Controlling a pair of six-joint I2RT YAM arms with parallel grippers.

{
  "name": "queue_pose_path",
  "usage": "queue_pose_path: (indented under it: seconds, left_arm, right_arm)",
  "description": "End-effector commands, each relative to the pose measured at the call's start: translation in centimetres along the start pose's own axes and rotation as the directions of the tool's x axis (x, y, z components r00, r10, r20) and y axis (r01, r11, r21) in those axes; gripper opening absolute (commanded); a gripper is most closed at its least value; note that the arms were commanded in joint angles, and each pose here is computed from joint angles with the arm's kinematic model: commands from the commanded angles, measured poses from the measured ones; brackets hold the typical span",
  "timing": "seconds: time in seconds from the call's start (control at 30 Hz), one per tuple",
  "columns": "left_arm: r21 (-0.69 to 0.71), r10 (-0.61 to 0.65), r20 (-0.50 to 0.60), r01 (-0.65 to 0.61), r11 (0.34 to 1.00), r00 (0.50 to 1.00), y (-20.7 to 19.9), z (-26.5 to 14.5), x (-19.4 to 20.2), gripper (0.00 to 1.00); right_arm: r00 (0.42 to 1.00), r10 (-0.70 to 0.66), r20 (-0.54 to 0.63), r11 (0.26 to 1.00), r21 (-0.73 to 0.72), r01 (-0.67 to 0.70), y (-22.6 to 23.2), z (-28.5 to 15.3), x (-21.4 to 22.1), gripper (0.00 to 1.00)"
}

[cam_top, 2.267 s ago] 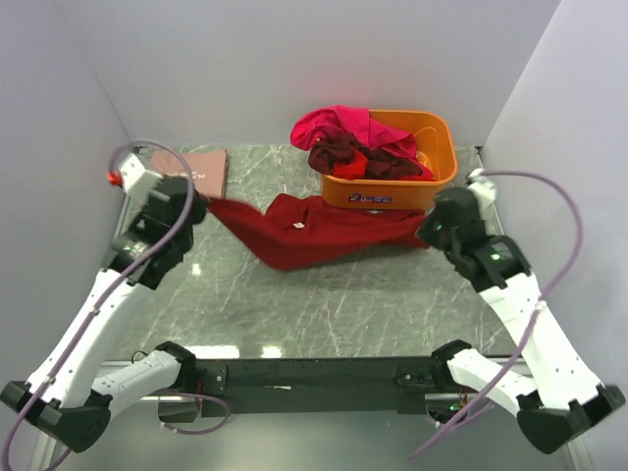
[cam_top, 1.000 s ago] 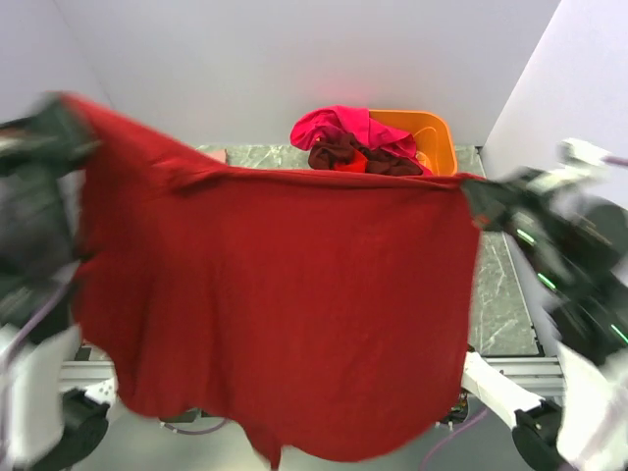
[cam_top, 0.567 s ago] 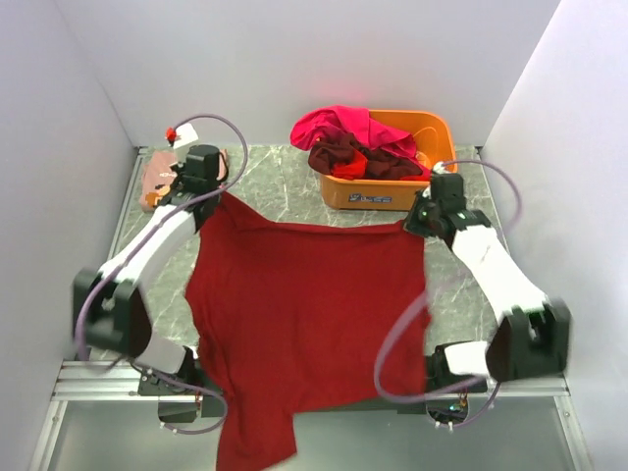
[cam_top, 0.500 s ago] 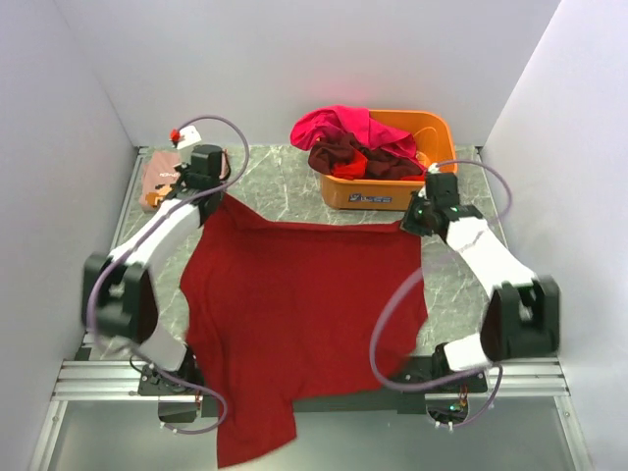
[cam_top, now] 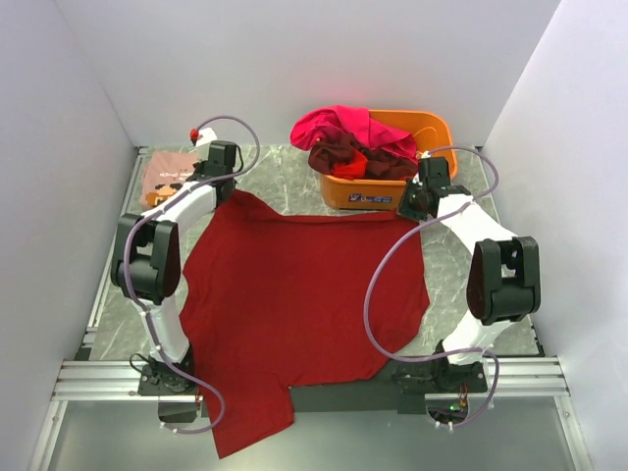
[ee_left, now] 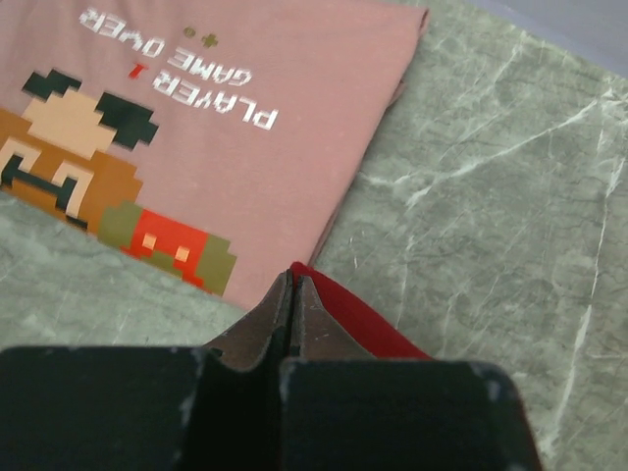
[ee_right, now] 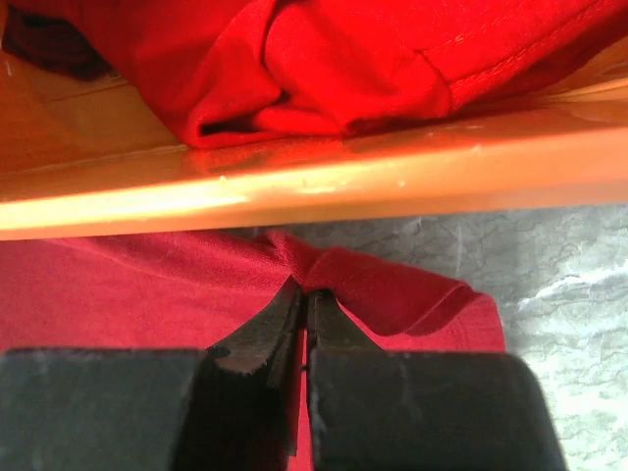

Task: Fold and stack the t-shirts
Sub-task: Fold the tshirt

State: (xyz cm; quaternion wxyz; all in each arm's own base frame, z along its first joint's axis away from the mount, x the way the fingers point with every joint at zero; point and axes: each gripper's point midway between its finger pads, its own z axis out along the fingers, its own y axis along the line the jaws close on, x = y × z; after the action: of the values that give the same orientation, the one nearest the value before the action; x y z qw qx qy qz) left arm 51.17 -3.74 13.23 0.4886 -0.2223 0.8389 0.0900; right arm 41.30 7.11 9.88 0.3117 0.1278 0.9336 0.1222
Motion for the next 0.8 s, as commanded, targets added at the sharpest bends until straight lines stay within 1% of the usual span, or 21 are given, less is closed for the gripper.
queue_pose_path:
  seconds: [0.0,0.03,0.1,0.13,0.17,0.2,0.27,0.3,0.33,0.37,0.4,0.43,0.57,0.73,0.77]
  left_arm:
    - [0.001,-0.116,0.063,0.116,0.993,0.991,0.7,-3.0,-4.1,0.01]
    - [-0.017,-0.118,0.039,0.118,0.993,0.992,1.3,-3.5,-3.5,0.01]
    - [-0.022,-0.175,0.020,0.175,0.984,0.984,2.1,-5.0,-3.2,0.01]
    - [-0.046,-0.174,-0.016,0.173,0.984,0.985,2.9,-5.7,-2.2,0.01]
    - [-0.053,-0.195,-0.025,0.193,0.980,0.981,3.5,-6.7,-1.9,0.01]
    - [-0.074,-0.244,-0.044,0.240,0.968,0.969,4.0,-7.3,-1.3,0.01]
    - [-0.109,-0.268,-0.097,0.257,0.960,0.959,5.4,-9.1,0.2,0.01]
    - [-0.119,-0.309,-0.110,0.297,0.948,0.945,5.5,-9.7,0.8,0.01]
    - [-0.134,-0.322,-0.121,0.306,0.943,0.939,5.9,-10.3,1.4,0.01]
    - [-0.174,-0.319,-0.150,0.292,0.940,0.936,7.4,-11.7,2.6,0.01]
    - [-0.194,-0.359,-0.147,0.329,0.924,0.922,7.5,-12.5,3.2,0.01]
    - [-0.215,-0.362,-0.149,0.327,0.920,0.920,8.1,-13.2,3.7,0.01]
    - [-0.221,-0.380,-0.163,0.342,0.913,0.910,9.2,-17.1,5.4,0.01]
    - [-0.305,-0.400,-0.185,0.334,0.892,0.898,12.9,-20.7,7.6,0.01]
    - [-0.303,-0.415,-0.165,0.354,0.885,0.895,13.6,-21.5,7.4,0.01]
  right_arm:
    - [0.999,-0.022,0.047,1.000,0.000,0.022,0.1,-0.7,-1.8,0.00]
    - [0.999,-0.019,0.043,1.000,-0.004,0.019,0.1,-0.8,-1.6,0.00]
    - [0.999,-0.020,0.029,1.000,-0.020,0.021,0.3,-1.4,-1.1,0.00]
    - [0.999,-0.023,0.028,0.999,-0.027,0.024,0.5,-1.6,-1.0,0.00]
    - [1.000,-0.021,0.019,0.999,-0.025,0.021,0.4,-1.8,-0.7,0.00]
    - [0.999,-0.027,0.019,0.999,-0.025,0.027,0.4,-2.1,-0.6,0.00]
    - [1.000,-0.028,0.004,0.999,-0.021,0.028,0.2,-2.5,-0.1,0.00]
    - [1.000,-0.030,0.004,0.999,-0.026,0.030,0.3,-2.8,0.0,0.00]
    - [0.999,-0.033,-0.006,0.999,-0.038,0.033,0.5,-2.9,0.3,0.00]
    - [0.999,-0.034,-0.007,0.999,-0.041,0.034,0.5,-3.1,0.4,0.00]
    - [0.999,-0.031,-0.008,0.999,-0.041,0.031,0.5,-3.3,0.5,0.00]
    - [0.999,-0.031,-0.016,0.999,-0.039,0.030,0.4,-3.4,0.7,0.00]
    - [0.999,-0.031,-0.030,0.999,-0.021,0.031,0.0,-4.4,1.3,0.00]
    - [0.999,-0.041,-0.021,0.999,-0.024,0.041,0.0,-5.4,1.7,0.00]
    - [0.999,-0.043,-0.022,0.999,-0.023,0.042,-0.1,-5.7,1.8,0.00]
